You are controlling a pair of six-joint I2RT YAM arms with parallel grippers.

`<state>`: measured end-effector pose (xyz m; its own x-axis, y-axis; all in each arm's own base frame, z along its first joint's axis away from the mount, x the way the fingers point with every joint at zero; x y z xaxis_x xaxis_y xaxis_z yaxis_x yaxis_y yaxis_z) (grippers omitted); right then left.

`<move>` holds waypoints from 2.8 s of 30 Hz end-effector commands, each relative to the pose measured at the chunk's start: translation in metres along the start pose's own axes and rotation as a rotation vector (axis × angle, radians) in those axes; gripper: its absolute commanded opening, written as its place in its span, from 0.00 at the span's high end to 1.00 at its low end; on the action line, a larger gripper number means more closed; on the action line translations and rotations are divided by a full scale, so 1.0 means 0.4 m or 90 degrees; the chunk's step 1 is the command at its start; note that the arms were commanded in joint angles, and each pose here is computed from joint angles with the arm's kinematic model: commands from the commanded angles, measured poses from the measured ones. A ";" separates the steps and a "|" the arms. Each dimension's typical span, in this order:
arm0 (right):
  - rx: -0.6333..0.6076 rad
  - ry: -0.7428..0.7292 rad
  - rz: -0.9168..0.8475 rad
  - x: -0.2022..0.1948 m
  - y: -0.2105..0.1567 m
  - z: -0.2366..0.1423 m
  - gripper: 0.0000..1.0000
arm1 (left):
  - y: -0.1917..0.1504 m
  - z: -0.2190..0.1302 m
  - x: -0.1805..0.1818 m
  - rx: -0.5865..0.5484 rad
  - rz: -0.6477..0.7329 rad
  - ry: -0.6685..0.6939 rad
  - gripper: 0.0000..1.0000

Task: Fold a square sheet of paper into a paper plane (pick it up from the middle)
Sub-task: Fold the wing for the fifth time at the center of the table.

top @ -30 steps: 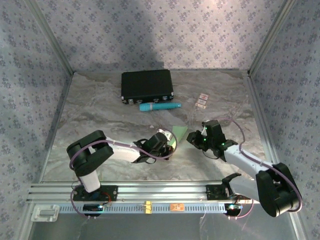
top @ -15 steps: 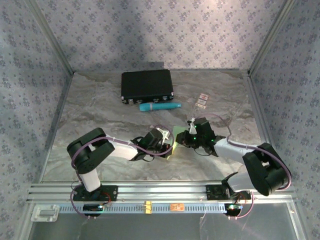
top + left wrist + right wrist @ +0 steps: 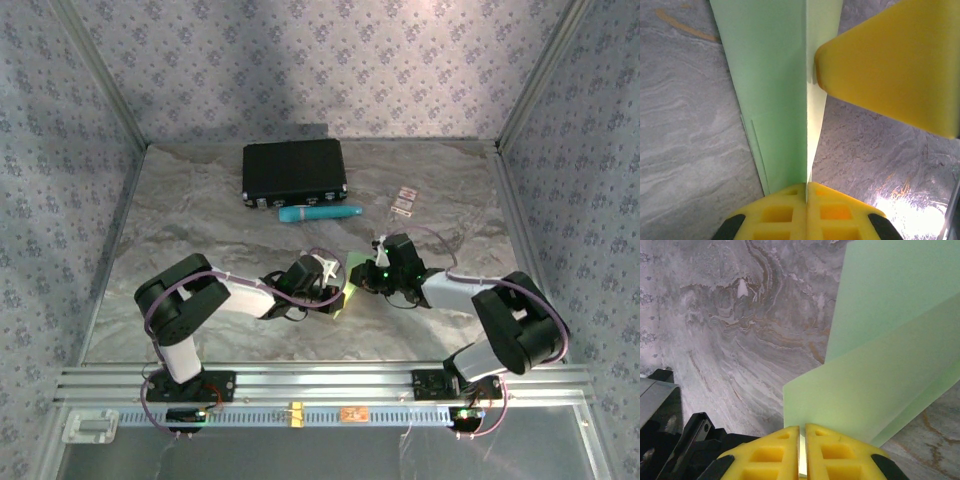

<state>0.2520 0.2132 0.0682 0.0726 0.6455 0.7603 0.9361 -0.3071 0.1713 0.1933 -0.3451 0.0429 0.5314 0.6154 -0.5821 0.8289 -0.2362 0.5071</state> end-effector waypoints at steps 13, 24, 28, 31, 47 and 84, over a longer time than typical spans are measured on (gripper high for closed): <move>-0.011 -0.024 0.010 -0.030 0.012 0.010 0.88 | 0.002 0.000 -0.021 0.023 0.025 -0.003 0.85; -0.015 -0.026 0.019 -0.035 0.010 0.008 0.88 | 0.027 -0.010 -0.035 -0.010 0.024 -0.017 0.84; -0.016 -0.026 0.020 -0.034 0.010 0.008 0.89 | 0.036 -0.023 -0.038 -0.034 0.024 -0.021 0.82; -0.016 -0.026 0.020 -0.034 0.009 0.007 0.89 | 0.037 -0.026 -0.038 -0.039 0.024 -0.023 0.82; -0.019 -0.024 0.022 -0.033 0.008 0.003 0.89 | 0.025 -0.015 -0.031 -0.033 0.014 -0.031 0.96; -0.100 -0.031 0.029 -0.058 -0.007 -0.143 0.80 | -0.024 0.037 -0.028 0.078 0.092 0.083 1.00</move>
<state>0.2330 0.1561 0.0866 0.1566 0.6595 0.7352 0.8546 -0.4636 0.2338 0.1874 -0.3604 0.0461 0.6444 0.6559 -0.3932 0.7395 -0.4036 0.5387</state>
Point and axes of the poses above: each hand's point on the last joint's axis, 136 mm out from that joint toward the fingers, its own z axis out along the fingers, its own x axis along the line the jaws close on, y = z × x, the point moved 3 cm from there along -z, back along the fingers, and after that the axes turned 7 degrees about z, right-handed, at the moved point
